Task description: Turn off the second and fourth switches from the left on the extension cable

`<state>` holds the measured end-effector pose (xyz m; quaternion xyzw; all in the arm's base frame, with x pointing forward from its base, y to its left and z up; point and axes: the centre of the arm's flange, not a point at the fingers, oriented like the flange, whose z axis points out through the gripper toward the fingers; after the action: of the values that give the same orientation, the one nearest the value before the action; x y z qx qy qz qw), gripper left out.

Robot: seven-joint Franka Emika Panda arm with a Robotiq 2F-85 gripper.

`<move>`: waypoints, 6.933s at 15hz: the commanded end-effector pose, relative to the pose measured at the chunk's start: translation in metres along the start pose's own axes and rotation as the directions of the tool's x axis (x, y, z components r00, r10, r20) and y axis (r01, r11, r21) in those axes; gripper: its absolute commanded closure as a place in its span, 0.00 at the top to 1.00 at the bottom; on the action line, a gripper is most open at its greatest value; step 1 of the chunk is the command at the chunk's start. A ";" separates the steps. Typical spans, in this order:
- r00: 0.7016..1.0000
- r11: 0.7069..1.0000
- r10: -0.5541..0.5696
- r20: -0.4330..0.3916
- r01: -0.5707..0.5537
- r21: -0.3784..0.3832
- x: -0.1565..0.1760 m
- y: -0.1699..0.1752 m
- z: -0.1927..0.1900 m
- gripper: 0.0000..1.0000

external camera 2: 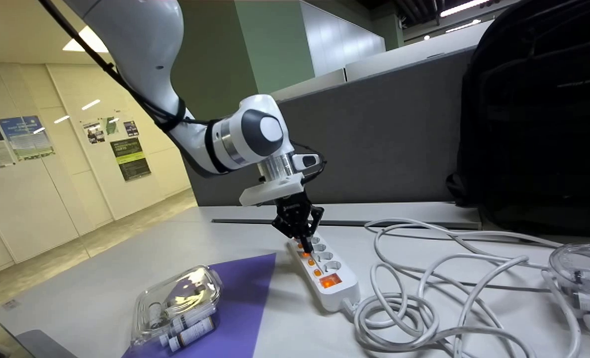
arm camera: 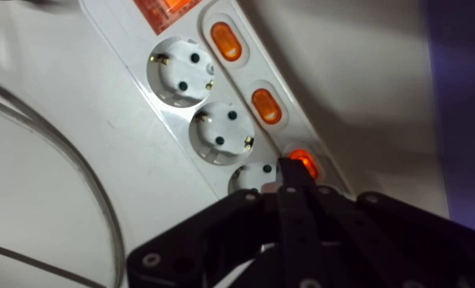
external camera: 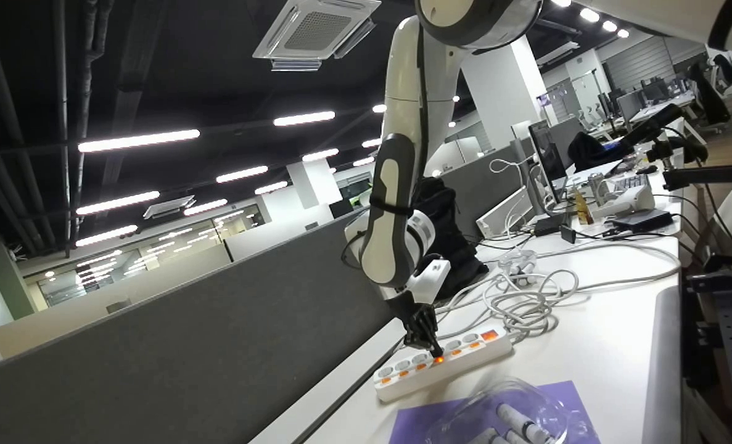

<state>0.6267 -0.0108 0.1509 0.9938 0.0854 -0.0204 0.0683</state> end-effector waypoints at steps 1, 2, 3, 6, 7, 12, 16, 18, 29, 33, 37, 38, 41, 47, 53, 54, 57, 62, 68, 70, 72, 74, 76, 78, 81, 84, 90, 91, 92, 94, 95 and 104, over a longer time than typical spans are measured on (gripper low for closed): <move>0.997 0.992 -0.043 0.066 0.051 -0.112 -0.014 -0.004 0.067 0.00; 0.996 0.992 -0.054 0.069 0.061 -0.107 -0.013 -0.006 0.063 0.00; 0.995 0.993 -0.061 0.083 0.069 -0.095 -0.013 -0.009 0.058 0.00; 0.997 0.993 -0.077 0.010 0.078 -0.093 0.000 -0.006 0.002 0.01; 0.997 0.993 -0.077 0.010 0.078 -0.093 0.000 -0.006 0.002 0.01; 0.997 0.994 -0.073 -0.034 0.070 -0.085 -0.004 -0.010 0.009 0.00; 0.993 0.995 -0.066 -0.101 0.057 -0.086 -0.014 -0.011 0.012 0.00; 0.990 0.996 -0.058 -0.127 0.049 -0.074 -0.017 -0.009 0.013 0.00; 0.998 1.000 0.005 -0.055 -0.005 0.007 -0.032 0.003 0.044 0.00; 0.994 0.999 -0.039 -0.100 0.038 -0.013 -0.038 -0.006 0.031 0.00; 0.987 0.996 -0.085 -0.140 0.080 -0.041 -0.052 -0.019 0.018 0.00; 0.984 0.995 -0.093 -0.151 0.086 -0.050 -0.056 -0.023 0.015 0.00; 0.978 0.993 -0.108 -0.178 0.098 -0.068 -0.066 -0.031 0.010 0.00; 0.967 0.990 -0.131 -0.220 0.118 -0.071 -0.077 -0.040 -0.008 0.00; 0.969 0.991 -0.128 -0.211 0.117 -0.064 -0.084 -0.062 -0.036 0.00; 0.969 0.992 -0.119 -0.215 0.109 -0.056 -0.082 -0.061 -0.040 0.00; 0.968 0.997 -0.073 -0.241 0.066 -0.034 -0.073 -0.049 -0.052 0.00; 0.969 0.998 -0.064 -0.238 0.058 -0.034 -0.065 -0.036 -0.049 0.01; 0.975 0.999 -0.040 -0.220 0.038 -0.012 -0.060 -0.030 -0.038 0.00; 0.977 1.000 -0.018 -0.211 0.019 0.001 -0.059 -0.022 -0.035 0.00; 0.978 1.000 0.001 -0.208 0.002 0.015 -0.057 -0.013 -0.032 0.00; 0.979 1.000 0.016 -0.203 -0.010 0.027 -0.055 -0.007 -0.030 0.00; 0.981 0.999 0.023 -0.191 -0.017 0.035 -0.051 -0.003 -0.026 0.00; 0.985 0.999 0.027 -0.172 -0.020 0.043 -0.048 -0.001 -0.021 0.00; 0.989 0.998 0.031 -0.143 -0.024 0.051 -0.044 -0.001 -0.013 0.00; 0.992 0.998 0.033 -0.124 -0.026 0.054 -0.042 -0.002 -0.005 0.00; 0.993 0.997 -0.056 -0.105 0.060 0.038 -0.041 -0.010 0.003 0.00; 0.992 0.997 -0.068 -0.104 0.073 0.038 -0.041 -0.011 0.003 0.00; 0.992 0.996 -0.078 -0.104 0.082 0.036 -0.040 -0.011 0.003 0.00; 0.990 0.995 -0.096 -0.104 0.100 0.029 -0.041 -0.012 0.004 0.00; 0.989 0.994 -0.104 -0.105 0.107 0.023 -0.041 -0.013 0.007 0.00; 0.915 0.989 -0.145 -0.376 0.130 -0.064 -0.042 -0.008 0.069 0.00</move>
<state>0.5871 -0.0177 0.1429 0.9690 0.1698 0.1671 0.0654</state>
